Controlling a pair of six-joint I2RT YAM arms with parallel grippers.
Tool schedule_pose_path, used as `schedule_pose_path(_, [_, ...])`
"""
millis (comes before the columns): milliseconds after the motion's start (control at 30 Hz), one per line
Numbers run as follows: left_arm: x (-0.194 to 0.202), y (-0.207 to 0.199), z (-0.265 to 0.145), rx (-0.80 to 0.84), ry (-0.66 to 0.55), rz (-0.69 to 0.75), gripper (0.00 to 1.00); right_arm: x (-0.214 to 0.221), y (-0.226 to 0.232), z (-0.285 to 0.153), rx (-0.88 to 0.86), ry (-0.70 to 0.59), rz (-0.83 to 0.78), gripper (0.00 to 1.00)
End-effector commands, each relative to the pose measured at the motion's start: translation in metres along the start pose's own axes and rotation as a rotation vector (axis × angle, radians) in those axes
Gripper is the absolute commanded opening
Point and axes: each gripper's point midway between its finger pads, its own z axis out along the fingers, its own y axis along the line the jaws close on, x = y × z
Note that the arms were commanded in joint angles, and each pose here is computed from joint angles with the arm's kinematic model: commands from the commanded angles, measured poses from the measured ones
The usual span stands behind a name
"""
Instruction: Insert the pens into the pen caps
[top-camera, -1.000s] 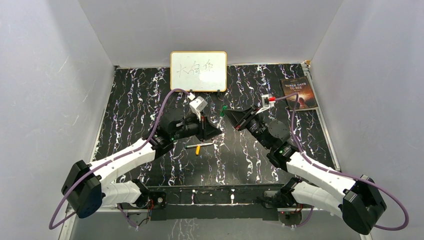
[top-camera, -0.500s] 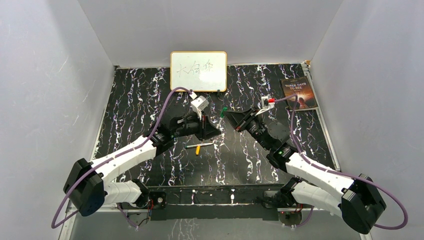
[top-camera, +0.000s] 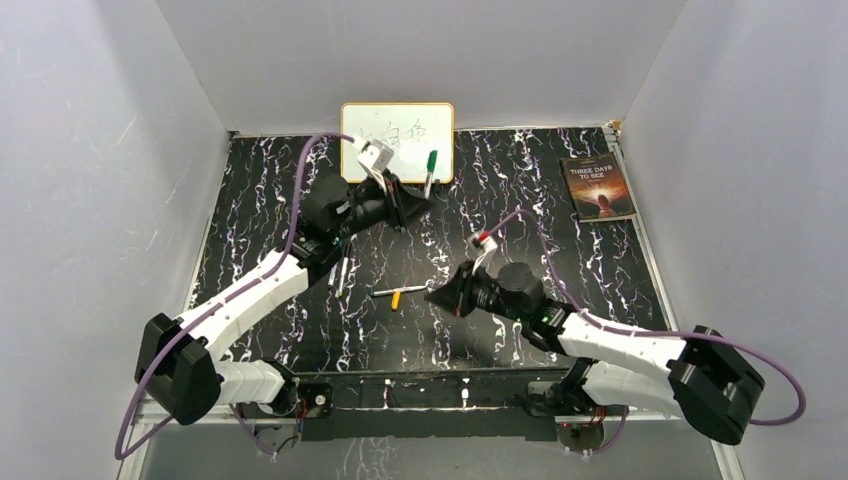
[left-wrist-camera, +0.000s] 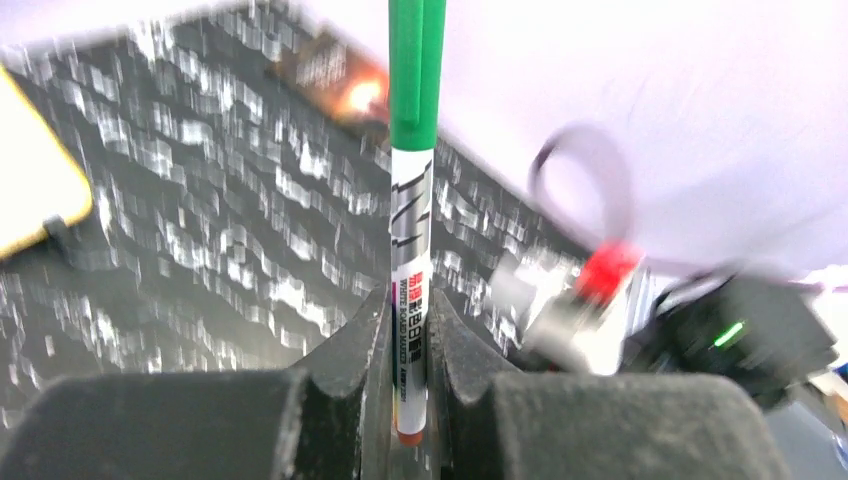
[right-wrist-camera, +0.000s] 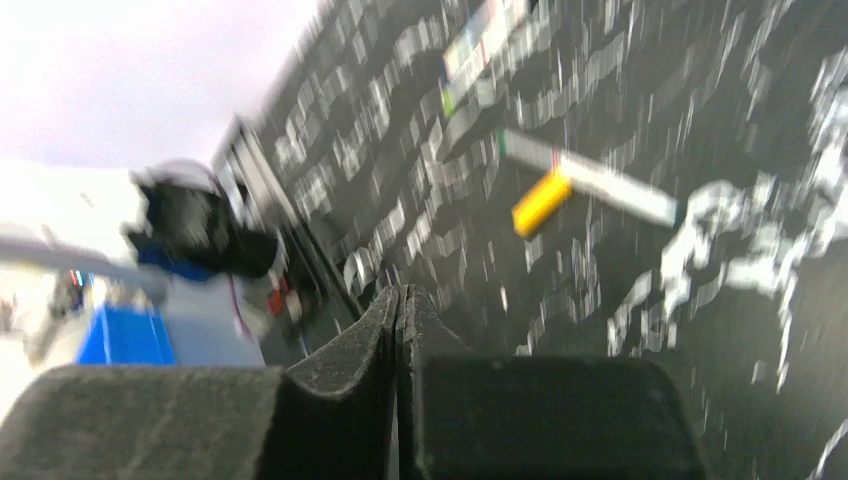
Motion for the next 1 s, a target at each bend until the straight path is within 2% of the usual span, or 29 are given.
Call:
schedule_pose_path(0, [-0.098,-0.043,-0.010,0.106,-0.301,0.138,0.00,0.071,-0.001,-0.019,-0.034,0.276,0.038,0.00])
schedule_pose_path(167, [-0.089,-0.038,-0.014,0.081,-0.279,0.136,0.00,0.062,-0.003,-0.021,-0.007,0.237,0.035,0.00])
schedule_pose_path(267, [-0.073,-0.027,-0.016,0.027,-0.212,0.124,0.00,0.053,-0.006,-0.024,0.025,0.198,0.028,0.00])
schedule_pose_path(367, [-0.035,0.005,-0.021,-0.124,-0.057,0.095,0.00,0.037,-0.012,-0.029,0.086,0.129,0.018,0.00])
schedule_pose_path(500, [0.045,0.070,-0.056,-0.458,0.229,0.046,0.00,0.012,-0.022,-0.039,0.182,0.031,-0.015,0.00])
schedule_pose_path(633, [0.088,0.100,-0.097,-0.661,0.376,0.011,0.00,0.004,-0.025,-0.044,0.216,0.011,-0.040,0.00])
schedule_pose_path(733, [0.146,0.129,-0.131,-0.788,0.559,-0.085,0.00,0.009,-0.026,-0.044,0.220,0.027,-0.017,0.00])
schedule_pose_path(767, [0.159,0.135,-0.139,-0.825,0.607,-0.102,0.00,0.008,-0.027,-0.045,0.225,0.020,-0.010,0.05])
schedule_pose_path(833, [0.180,0.147,-0.153,-0.893,0.650,-0.146,0.00,0.007,-0.030,-0.050,0.241,0.002,-0.006,0.07])
schedule_pose_path(967, [0.203,0.165,-0.160,-0.932,0.696,-0.191,0.00,0.008,-0.033,-0.052,0.256,0.009,-0.010,0.08])
